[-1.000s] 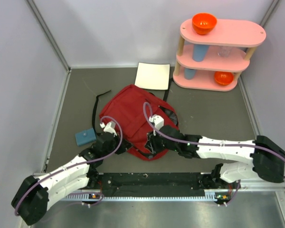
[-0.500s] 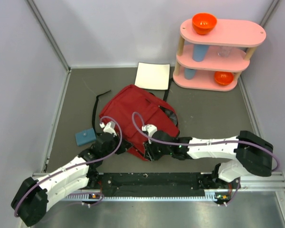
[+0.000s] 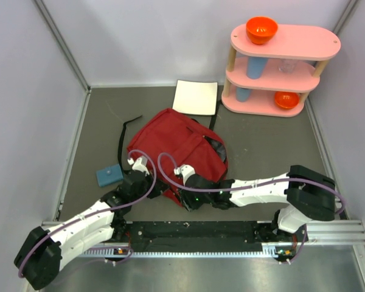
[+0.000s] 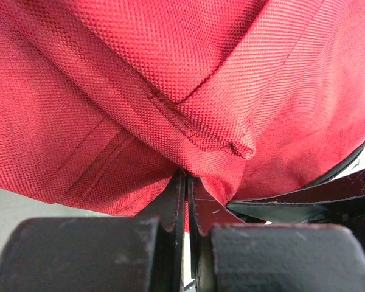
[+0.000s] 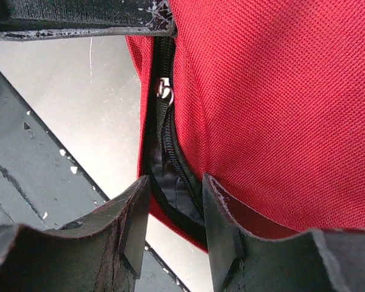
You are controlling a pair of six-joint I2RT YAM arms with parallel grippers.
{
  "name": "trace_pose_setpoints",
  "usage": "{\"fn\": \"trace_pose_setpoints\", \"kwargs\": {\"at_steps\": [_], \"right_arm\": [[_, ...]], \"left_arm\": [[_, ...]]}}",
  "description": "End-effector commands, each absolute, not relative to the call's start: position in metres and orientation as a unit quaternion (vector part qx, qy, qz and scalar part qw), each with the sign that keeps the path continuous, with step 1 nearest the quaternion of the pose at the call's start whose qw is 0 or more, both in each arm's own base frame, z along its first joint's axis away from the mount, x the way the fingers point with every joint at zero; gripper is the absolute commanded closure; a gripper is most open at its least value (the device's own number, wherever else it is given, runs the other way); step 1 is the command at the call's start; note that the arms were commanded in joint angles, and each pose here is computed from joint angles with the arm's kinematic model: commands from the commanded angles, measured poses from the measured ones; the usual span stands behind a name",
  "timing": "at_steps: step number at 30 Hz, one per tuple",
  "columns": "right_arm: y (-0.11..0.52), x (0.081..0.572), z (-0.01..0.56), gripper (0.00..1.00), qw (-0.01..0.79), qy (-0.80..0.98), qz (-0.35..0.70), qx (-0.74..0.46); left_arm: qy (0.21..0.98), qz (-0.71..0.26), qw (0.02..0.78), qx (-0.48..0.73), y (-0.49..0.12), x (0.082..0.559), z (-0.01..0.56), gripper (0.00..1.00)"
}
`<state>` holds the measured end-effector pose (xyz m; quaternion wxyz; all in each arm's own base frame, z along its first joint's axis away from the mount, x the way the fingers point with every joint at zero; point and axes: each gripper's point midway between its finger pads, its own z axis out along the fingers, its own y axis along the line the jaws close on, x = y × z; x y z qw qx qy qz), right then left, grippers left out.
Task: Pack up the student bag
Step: Adjust the student bag at the center of the board.
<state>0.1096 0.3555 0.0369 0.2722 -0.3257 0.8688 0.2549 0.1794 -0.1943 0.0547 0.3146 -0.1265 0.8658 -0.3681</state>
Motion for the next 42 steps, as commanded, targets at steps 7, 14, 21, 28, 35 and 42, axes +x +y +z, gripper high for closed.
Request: {"fn": "trace_pose_setpoints", "kwargs": {"at_steps": [7, 14, 21, 28, 35, 42], "right_arm": [[0.385, 0.107, 0.043, 0.58, 0.277, 0.861, 0.281, -0.320], [0.387, 0.125, 0.026, 0.55, 0.297, 0.878, 0.245, -0.284], [0.390, 0.145, 0.029, 0.63, 0.320, 0.875, 0.230, -0.280], [0.387, 0.161, 0.019, 0.73, 0.312, 0.877, 0.242, -0.274], [0.390, 0.153, 0.015, 1.00, 0.297, 0.871, 0.259, -0.293], [0.381, 0.142, 0.041, 1.00, 0.311, 0.853, 0.298, -0.295]], "left_arm": [[0.836, -0.406, 0.340, -0.142, -0.201, 0.189, 0.070, 1.00], [0.828, -0.428, 0.338, -0.130, -0.204, 0.184, 0.070, 1.00], [0.834, -0.424, 0.331, -0.121, -0.203, 0.178, 0.065, 1.00], [0.834, -0.422, 0.333, -0.123, -0.202, 0.178, 0.065, 1.00], [0.834, -0.418, 0.339, -0.123, -0.202, 0.181, 0.066, 1.00], [0.837, -0.406, 0.341, -0.135, -0.197, 0.183, 0.062, 1.00]]}}
